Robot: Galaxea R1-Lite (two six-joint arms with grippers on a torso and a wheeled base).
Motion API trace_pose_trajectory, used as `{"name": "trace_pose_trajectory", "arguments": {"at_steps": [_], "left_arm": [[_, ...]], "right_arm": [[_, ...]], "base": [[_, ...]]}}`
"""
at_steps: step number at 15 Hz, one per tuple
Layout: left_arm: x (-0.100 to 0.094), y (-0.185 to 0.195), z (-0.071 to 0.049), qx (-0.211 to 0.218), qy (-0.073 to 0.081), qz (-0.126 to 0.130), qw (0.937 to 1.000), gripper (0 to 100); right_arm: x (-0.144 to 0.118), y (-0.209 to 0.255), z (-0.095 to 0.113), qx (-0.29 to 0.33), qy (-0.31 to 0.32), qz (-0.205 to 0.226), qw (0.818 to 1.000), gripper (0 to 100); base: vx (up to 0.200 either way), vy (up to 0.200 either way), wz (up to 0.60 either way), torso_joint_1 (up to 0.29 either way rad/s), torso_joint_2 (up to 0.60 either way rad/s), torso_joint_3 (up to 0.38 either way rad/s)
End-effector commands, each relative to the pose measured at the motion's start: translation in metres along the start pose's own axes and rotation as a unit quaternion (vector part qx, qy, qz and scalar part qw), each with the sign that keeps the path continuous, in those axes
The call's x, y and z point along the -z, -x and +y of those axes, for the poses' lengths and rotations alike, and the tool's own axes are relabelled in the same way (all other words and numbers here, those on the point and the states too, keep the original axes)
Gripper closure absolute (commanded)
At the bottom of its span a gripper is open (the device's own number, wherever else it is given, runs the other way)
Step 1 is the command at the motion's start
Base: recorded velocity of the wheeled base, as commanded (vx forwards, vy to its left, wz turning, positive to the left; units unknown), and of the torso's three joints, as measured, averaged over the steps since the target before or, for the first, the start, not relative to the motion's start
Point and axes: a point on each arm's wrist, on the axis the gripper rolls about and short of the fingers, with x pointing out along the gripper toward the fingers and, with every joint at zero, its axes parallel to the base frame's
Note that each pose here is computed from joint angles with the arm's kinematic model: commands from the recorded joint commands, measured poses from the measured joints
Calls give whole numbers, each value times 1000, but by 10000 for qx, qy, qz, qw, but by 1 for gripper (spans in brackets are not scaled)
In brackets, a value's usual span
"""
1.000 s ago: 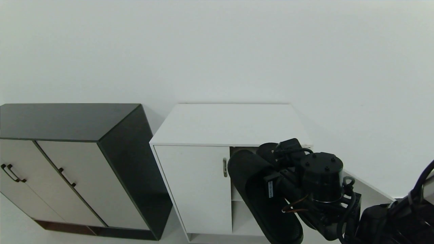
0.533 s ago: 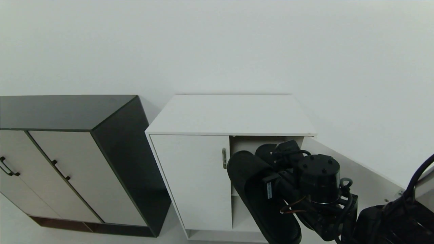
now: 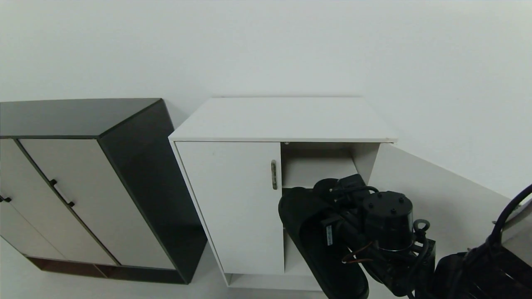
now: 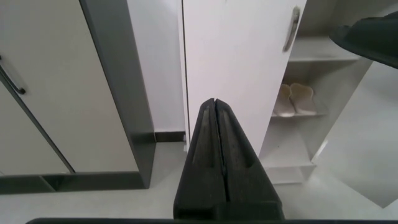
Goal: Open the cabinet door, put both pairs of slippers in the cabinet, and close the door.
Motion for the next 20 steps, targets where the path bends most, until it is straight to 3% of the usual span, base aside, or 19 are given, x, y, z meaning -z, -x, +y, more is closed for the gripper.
{"name": "trace_pose_trajectory", "arguments": {"at_steps": [1, 12, 20], "left_arm": [[0, 0, 0, -1, 1, -1, 10000, 100], [0, 0, 0, -1, 1, -1, 10000, 100], [0, 0, 0, -1, 1, -1, 10000, 100]], "right_arm": [[4, -1, 0, 5, 23, 49, 10000, 100], [12, -7, -3, 59, -20, -25, 10000, 100], [22, -12, -9, 183, 242, -116, 9995, 100]], "base": [[0, 0, 0, -203, 525, 315], [0, 0, 0, -159, 484, 323], [0, 0, 0, -60, 432, 365]]}}
